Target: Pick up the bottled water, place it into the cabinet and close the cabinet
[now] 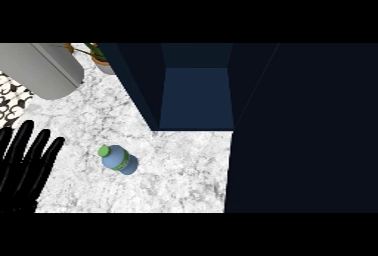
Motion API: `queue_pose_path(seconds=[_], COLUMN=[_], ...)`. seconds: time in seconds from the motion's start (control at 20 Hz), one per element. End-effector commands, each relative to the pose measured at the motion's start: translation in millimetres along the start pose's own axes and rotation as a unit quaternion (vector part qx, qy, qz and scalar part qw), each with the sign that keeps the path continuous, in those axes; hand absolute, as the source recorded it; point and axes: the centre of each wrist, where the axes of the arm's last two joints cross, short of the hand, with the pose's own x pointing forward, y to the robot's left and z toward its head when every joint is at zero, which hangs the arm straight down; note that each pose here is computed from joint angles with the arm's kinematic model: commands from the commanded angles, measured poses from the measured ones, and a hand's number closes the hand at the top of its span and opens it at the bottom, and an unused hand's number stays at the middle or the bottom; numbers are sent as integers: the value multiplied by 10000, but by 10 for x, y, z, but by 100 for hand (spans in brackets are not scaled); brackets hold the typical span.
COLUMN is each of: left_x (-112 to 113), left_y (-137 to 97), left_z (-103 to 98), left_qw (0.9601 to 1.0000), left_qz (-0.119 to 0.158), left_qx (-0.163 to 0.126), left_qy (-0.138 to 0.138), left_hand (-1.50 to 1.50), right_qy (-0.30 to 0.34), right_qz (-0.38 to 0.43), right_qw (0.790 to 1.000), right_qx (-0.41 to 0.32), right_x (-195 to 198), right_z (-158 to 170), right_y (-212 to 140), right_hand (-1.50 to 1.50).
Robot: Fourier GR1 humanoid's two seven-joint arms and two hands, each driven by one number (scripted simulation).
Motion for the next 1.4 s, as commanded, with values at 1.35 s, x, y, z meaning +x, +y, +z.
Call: queue_pose_path(seconds=[1.35], left_x=[188], left_y=[-96], left_z=[36], left_qw=[9987], left_qz=[-358], left_qx=[352], left_qy=[-61], left_hand=[-150], right_qy=[-79], right_qz=[-157], right_qw=[9998], right_qx=[-111], right_x=[511], right_z=[169], right_y=[196], right_hand=[-150])
